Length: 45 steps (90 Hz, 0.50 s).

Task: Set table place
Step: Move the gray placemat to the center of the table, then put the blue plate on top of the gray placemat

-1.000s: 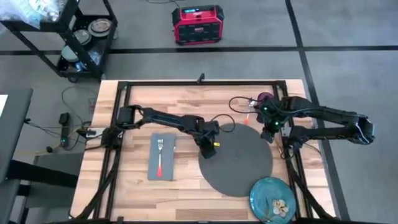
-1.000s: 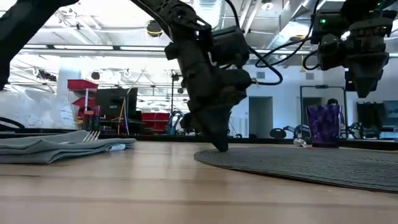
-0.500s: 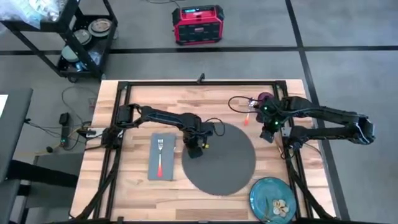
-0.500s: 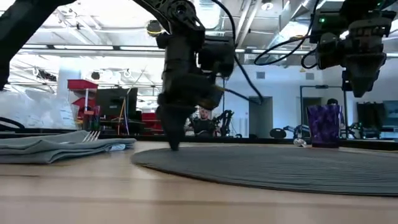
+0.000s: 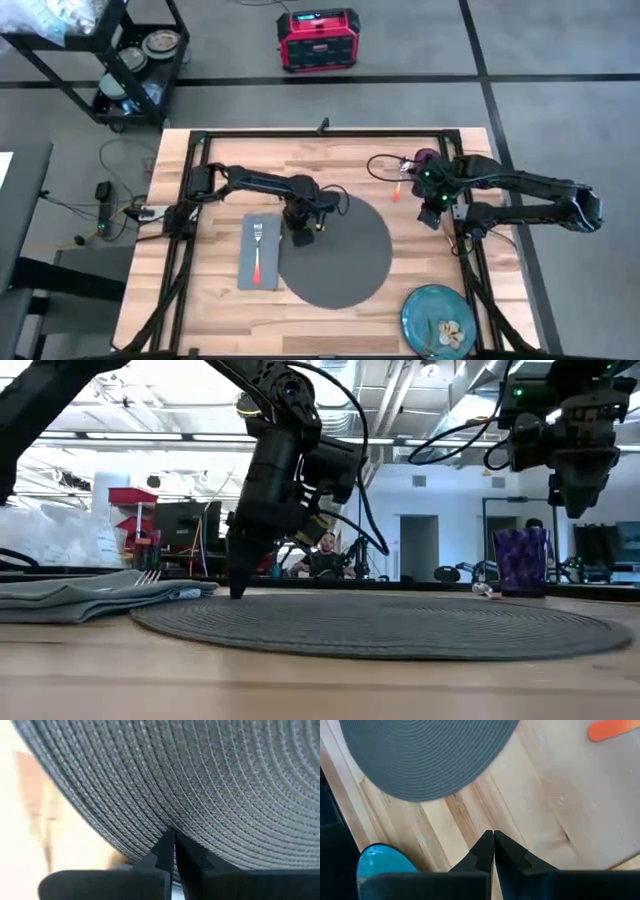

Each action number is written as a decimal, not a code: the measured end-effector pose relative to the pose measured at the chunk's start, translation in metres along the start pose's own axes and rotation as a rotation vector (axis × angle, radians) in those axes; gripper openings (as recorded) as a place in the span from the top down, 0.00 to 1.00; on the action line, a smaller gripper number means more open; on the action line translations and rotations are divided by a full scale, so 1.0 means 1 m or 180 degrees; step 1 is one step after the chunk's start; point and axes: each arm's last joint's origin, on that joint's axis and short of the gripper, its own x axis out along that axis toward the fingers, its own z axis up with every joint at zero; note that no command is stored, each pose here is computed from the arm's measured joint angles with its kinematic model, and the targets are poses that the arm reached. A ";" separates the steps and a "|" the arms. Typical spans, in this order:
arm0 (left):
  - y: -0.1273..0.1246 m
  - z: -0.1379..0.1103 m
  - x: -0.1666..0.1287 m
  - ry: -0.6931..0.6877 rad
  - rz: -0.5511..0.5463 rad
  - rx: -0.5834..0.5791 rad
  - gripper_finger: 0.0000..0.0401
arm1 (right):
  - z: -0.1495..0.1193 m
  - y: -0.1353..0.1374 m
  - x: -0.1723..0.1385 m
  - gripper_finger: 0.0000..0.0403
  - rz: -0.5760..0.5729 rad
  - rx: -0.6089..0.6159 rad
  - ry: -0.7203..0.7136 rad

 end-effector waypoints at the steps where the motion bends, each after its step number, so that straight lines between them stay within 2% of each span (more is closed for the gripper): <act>1: 0.001 0.000 -0.001 -0.0004 0.0000 -0.0008 1.00 | 0.000 0.000 0.000 1.00 0.0000 0.0000 0.0001; 29: 0.011 -0.008 -0.011 0.0095 0.0033 -0.0117 1.00 | -0.001 -0.001 0.000 1.00 -0.0062 0.0076 0.0034; 45: 0.012 -0.013 -0.024 -0.0010 -0.0035 -0.0074 1.00 | -0.004 0.000 -0.001 0.92 0.0000 0.0054 0.0054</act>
